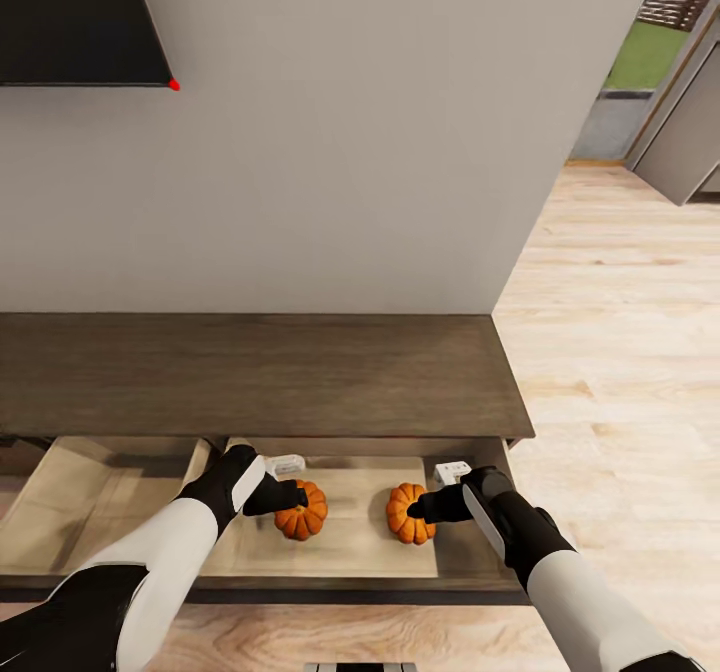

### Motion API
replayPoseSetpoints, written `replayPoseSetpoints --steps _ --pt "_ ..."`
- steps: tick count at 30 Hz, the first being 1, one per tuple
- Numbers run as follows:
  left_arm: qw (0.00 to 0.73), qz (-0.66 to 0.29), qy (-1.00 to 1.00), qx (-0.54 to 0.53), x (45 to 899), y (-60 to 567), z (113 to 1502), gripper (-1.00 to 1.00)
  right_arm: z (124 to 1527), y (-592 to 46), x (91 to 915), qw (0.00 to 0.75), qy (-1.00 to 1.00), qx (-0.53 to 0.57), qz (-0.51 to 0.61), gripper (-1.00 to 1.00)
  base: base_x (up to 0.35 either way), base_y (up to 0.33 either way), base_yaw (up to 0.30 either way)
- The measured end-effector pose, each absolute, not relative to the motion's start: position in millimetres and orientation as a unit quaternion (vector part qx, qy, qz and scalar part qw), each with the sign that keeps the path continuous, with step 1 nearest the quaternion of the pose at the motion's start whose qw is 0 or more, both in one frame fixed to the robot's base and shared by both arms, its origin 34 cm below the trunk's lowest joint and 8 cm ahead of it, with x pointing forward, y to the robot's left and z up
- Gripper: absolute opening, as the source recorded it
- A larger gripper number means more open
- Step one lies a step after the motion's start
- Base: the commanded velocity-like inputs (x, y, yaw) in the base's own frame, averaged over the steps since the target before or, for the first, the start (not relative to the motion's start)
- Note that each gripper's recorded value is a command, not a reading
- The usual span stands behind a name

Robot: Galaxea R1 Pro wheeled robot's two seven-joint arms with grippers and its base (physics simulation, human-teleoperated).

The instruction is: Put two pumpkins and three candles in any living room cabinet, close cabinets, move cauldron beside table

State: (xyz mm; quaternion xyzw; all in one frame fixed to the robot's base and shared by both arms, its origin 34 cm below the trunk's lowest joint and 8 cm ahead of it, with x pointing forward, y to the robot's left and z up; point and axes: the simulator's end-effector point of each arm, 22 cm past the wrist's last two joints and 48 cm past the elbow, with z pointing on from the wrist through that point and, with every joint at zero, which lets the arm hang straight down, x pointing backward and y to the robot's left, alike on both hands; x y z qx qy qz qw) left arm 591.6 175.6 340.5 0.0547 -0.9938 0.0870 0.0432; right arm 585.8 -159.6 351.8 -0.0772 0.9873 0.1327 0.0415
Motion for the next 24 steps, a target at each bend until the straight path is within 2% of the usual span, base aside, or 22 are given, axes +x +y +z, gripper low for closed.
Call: replayPoseSetpoints --steps 12,15,24 --pt "0.044 0.088 -0.994 0.055 595.3 175.1 365.1 1.00 375.8 -160.3 584.3 0.028 0.988 -0.076 0.132 1.00 0.000 0.000 0.000" --pt "0.076 0.088 -0.992 0.051 582.9 174.5 374.6 1.00 383.3 -160.4 586.2 0.030 0.988 -0.076 0.132 1.00 0.000 0.000 0.000" --pt "0.080 0.090 -0.991 0.050 584.5 173.7 393.7 1.00 401.5 -160.4 592.2 0.036 0.988 -0.077 0.131 1.00 0.000 0.000 0.000"
